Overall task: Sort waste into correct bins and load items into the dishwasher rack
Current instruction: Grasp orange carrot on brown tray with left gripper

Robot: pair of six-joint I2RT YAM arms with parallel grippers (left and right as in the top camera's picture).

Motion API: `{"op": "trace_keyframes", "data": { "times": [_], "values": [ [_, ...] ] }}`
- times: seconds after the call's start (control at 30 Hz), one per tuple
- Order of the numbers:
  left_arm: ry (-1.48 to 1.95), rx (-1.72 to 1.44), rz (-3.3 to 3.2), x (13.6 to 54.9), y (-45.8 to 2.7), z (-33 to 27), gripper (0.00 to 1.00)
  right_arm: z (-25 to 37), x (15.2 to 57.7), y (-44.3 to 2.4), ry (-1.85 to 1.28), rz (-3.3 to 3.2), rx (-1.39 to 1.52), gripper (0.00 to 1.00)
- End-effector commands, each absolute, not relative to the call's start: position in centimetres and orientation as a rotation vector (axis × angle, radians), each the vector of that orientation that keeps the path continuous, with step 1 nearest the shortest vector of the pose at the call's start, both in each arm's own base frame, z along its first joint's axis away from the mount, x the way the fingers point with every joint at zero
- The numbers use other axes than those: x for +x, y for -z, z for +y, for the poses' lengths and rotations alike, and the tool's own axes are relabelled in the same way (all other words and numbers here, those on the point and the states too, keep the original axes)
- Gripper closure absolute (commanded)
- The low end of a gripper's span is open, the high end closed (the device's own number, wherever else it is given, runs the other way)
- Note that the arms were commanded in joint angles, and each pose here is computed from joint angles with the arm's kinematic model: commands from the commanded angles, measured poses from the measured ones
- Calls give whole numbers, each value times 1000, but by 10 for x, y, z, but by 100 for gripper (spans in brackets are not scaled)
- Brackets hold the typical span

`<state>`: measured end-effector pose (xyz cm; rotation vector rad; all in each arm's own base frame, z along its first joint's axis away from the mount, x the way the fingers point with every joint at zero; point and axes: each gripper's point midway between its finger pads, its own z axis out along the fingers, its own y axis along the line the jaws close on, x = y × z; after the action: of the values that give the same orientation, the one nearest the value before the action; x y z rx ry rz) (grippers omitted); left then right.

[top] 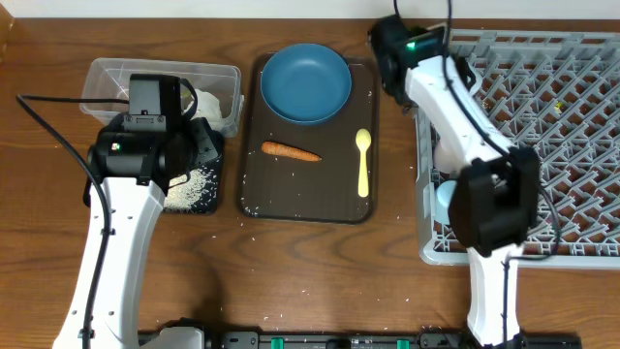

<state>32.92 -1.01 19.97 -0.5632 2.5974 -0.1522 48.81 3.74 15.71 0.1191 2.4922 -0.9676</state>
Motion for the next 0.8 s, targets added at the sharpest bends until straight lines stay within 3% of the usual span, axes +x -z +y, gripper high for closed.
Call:
{"op": "trace_keyframes", "data": {
  "times": [0.0, 0.13, 0.33, 0.6, 0.77],
  "values": [
    [142, -578, 2604, 329, -196, -8, 41, 64, 480, -186, 673, 2554, 49, 29],
    [142, -578, 2604, 329, -196, -8, 41, 93, 476, -193, 411, 2609, -37, 22],
    [138, -536, 2615, 328, -195, -11, 41, 166, 465, -178, -84, 2700, -224, 22],
    [110, -163, 2722, 335, -166, -53, 40, 197, 458, -168, -224, 2732, -244, 22],
    [137, -67, 2732, 368, -130, -88, 40, 196, 457, -168, -278, 2744, -234, 21]
  ]
}}
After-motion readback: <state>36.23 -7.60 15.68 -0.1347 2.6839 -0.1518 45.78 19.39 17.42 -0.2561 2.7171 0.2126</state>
